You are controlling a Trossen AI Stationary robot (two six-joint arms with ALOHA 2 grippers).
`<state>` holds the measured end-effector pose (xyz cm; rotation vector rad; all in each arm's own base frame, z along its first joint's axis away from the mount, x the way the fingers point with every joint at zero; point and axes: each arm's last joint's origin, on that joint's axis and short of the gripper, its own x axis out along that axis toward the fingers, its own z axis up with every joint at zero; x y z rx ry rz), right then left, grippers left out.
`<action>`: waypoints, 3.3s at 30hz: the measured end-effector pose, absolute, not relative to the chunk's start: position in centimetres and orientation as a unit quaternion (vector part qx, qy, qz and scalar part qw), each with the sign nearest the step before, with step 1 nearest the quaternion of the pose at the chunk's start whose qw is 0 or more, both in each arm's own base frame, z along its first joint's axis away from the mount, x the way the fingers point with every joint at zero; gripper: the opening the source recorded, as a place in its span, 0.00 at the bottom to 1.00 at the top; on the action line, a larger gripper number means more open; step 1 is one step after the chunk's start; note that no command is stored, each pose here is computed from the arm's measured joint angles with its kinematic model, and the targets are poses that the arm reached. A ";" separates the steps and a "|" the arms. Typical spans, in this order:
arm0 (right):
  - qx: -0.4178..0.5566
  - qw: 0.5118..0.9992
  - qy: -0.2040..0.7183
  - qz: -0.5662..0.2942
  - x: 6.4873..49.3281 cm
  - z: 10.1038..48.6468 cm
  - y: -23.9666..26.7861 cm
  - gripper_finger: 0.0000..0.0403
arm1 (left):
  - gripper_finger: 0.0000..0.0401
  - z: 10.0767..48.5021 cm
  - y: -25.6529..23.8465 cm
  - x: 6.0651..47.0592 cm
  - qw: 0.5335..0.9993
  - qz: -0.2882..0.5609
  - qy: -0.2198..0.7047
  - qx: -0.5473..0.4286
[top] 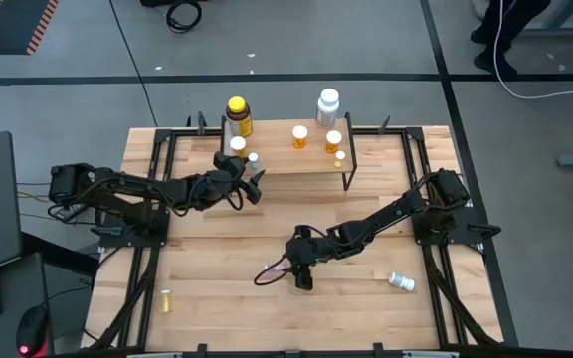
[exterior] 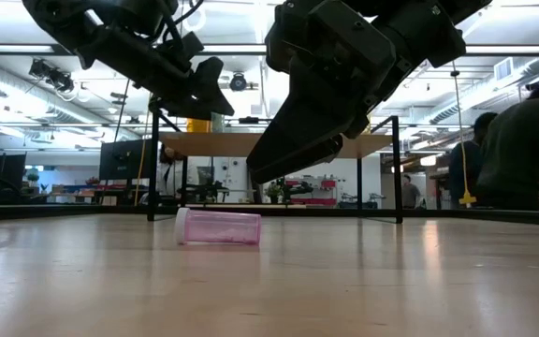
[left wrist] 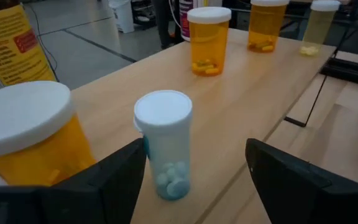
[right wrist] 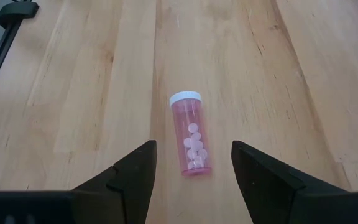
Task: Pick and place medicine bottles onto shelf by color
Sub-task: Put the blue pill bottle on the shelf, then put the pink pill bottle on the shelf
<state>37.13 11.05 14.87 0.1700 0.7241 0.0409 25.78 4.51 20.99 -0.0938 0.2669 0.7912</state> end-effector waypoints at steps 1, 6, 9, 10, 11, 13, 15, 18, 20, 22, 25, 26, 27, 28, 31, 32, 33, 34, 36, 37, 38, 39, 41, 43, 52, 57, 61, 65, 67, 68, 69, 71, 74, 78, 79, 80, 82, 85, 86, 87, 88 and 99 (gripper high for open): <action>0.083 0.931 0.354 0.020 37.1 14.9 11.1 0.54 | 0.71 21.0 4.4 25.8 0.913 0.383 0.132 -0.044; 0.083 0.931 0.354 0.020 37.1 14.9 11.0 0.54 | 0.71 21.2 4.1 25.4 0.911 0.385 0.141 -0.037; 0.082 0.931 0.356 0.020 37.1 14.8 11.1 0.54 | 0.71 21.4 3.8 24.9 0.906 0.395 0.148 -0.030; 0.082 0.931 0.356 0.021 37.1 14.8 11.1 0.54 | 0.71 21.6 3.8 24.7 0.905 0.397 0.148 -0.028; 0.082 0.931 0.356 0.021 37.1 14.8 11.1 0.54 | 0.71 21.7 3.7 24.5 0.904 0.400 0.149 -0.027; 0.082 0.931 0.356 0.021 37.1 14.8 11.1 0.54 | 0.71 21.9 3.6 24.3 0.903 0.402 0.151 -0.024; 0.082 0.931 0.356 0.021 37.1 14.8 11.1 0.54 | 0.71 22.1 3.4 23.9 0.904 0.399 0.156 -0.022; 0.083 0.931 0.356 0.021 37.1 14.8 11.2 0.54 | 0.71 22.2 3.0 23.5 0.904 0.394 0.164 -0.028; 0.083 0.930 0.356 0.021 37.1 14.8 11.2 0.54 | 0.71 22.3 2.7 23.2 0.905 0.390 0.168 -0.034; 0.082 0.930 0.357 0.021 37.1 14.8 11.2 0.54 | 0.71 22.2 2.3 23.0 0.906 0.384 0.178 -0.032; 0.084 0.929 0.359 0.027 37.0 14.8 11.2 0.54 | 0.71 22.4 1.5 22.8 0.911 0.370 0.181 -0.034; 0.086 0.928 0.360 0.032 37.0 14.8 11.2 0.54 | 0.71 22.4 1.2 22.6 0.912 0.365 0.185 -0.031; 0.089 0.927 0.361 0.037 37.1 14.8 11.2 0.54 | 0.71 22.4 0.9 22.5 0.914 0.359 0.187 -0.029; 0.091 0.927 0.363 0.042 37.1 14.8 11.1 0.54 | 0.71 22.6 0.6 22.4 0.918 0.351 0.182 -0.030; 0.096 0.923 0.368 0.064 37.1 14.8 11.1 0.54 | 0.71 23.2 -0.5 22.0 0.929 0.324 0.174 -0.030; 0.095 0.922 0.369 0.073 37.1 14.8 11.1 0.54 | 0.71 23.4 -0.9 21.8 0.934 0.313 0.171 -0.029; 0.094 0.920 0.372 0.081 37.1 14.9 11.2 0.54 | 0.71 23.6 -1.3 21.6 0.938 0.303 0.169 -0.026; 0.094 0.919 0.372 0.089 37.2 15.0 11.3 0.54 | 0.71 23.8 -1.7 21.4 0.941 0.292 0.168 -0.022; 0.089 0.920 0.369 0.097 37.5 15.6 11.4 0.54 | 0.71 24.3 -2.4 21.0 0.948 0.275 0.157 -0.023; 0.084 0.921 0.368 0.098 37.7 15.9 11.5 0.54 | 0.71 24.5 -2.7 20.8 0.951 0.267 0.153 -0.024; 0.076 0.922 0.368 0.097 37.9 16.2 11.6 0.54 | 0.71 24.8 -2.9 20.5 0.954 0.258 0.147 -0.027; 0.067 0.922 0.369 0.096 38.1 16.6 11.7 0.54 | 0.71 25.1 -3.2 20.3 0.957 0.251 0.140 -0.029; 0.044 0.923 0.371 0.091 38.5 17.6 11.9 0.54 | 0.71 25.4 -3.6 19.9 0.962 0.237 0.134 -0.028; 0.021 0.926 0.367 0.086 39.1 18.6 12.3 0.54 | 0.71 25.8 -4.0 19.4 0.966 0.223 0.129 -0.023; -0.014 0.924 0.376 0.071 41.0 20.3 13.2 0.54 | 0.71 27.1 -5.1 17.8 0.975 0.193 0.108 0.031; -0.007 0.903 0.425 0.054 42.4 18.7 13.7 0.54 | 0.71 28.4 -5.0 17.5 0.973 0.209 0.071 0.070; -0.021 0.880 0.474 0.024 43.9 18.0 14.2 0.54 | 0.71 29.4 -4.8 16.9 0.973 0.207 0.045 0.094; -0.040 0.857 0.514 -0.007 45.2 18.4 14.7 0.54 | 0.71 30.5 -4.5 15.8 0.972 0.208 0.019 0.107; -0.042 0.852 0.522 -0.017 46.0 18.8 14.9 0.54 | 0.71 30.9 -4.4 15.2 0.973 0.203 0.011 0.112; -0.041 0.849 0.526 -0.020 46.2 18.9 15.0 0.54 | 0.71 31.1 -4.4 14.9 0.974 0.200 0.002 0.108; -0.042 0.842 0.537 -0.023 46.3 18.8 15.0 0.54 | 0.71 31.4 -4.4 14.5 0.975 0.197 -0.006 0.103; -0.039 0.840 0.540 -0.023 46.8 18.7 15.2 0.54 | 0.71 31.7 -4.3 13.7 0.977 0.188 -0.017 0.095; -0.035 0.824 0.565 -0.020 46.8 17.9 15.2 0.54 | 0.71 32.0 -4.4 12.6 0.981 0.171 -0.025 0.086; -0.004 0.820 0.572 -0.019 46.8 17.8 15.3 0.54 | 0.71 31.9 -4.6 11.7 0.987 0.144 -0.023 0.070; 0.001 0.822 0.568 -0.021 46.8 17.8 15.3 0.54 | 0.71 31.9 -4.7 11.6 0.988 0.138 -0.021 0.065; 0.003 0.822 0.569 -0.024 46.8 17.8 15.3 0.54 | 0.71 31.8 -4.9 11.6 0.989 0.132 -0.019 0.061; 0.005 0.827 0.562 -0.026 47.0 17.8 15.3 0.54 | 0.71 31.6 -5.1 11.5 0.990 0.123 -0.014 0.061; 0.009 0.831 0.556 -0.026 47.2 17.8 15.3 0.54 | 0.71 31.5 -5.4 11.4 0.992 0.110 -0.008 0.057; 0.009 0.830 0.557 -0.027 47.3 17.5 15.2 0.54 | 0.71 31.4 -5.5 11.4 0.993 0.107 -0.006 0.055; 0.006 0.826 0.563 -0.030 47.2 17.1 15.2 0.54 | 0.71 31.4 -5.5 11.4 0.993 0.103 -0.005 0.048; 0.002 0.820 0.571 -0.034 47.1 16.9 15.1 0.54 | 0.71 31.2 -5.6 11.3 0.994 0.100 -0.001 0.048; -0.015 0.815 0.576 -0.052 47.5 14.4 15.1 0.54 | 0.71 30.0 -6.0 11.0 0.996 0.081 0.040 -0.016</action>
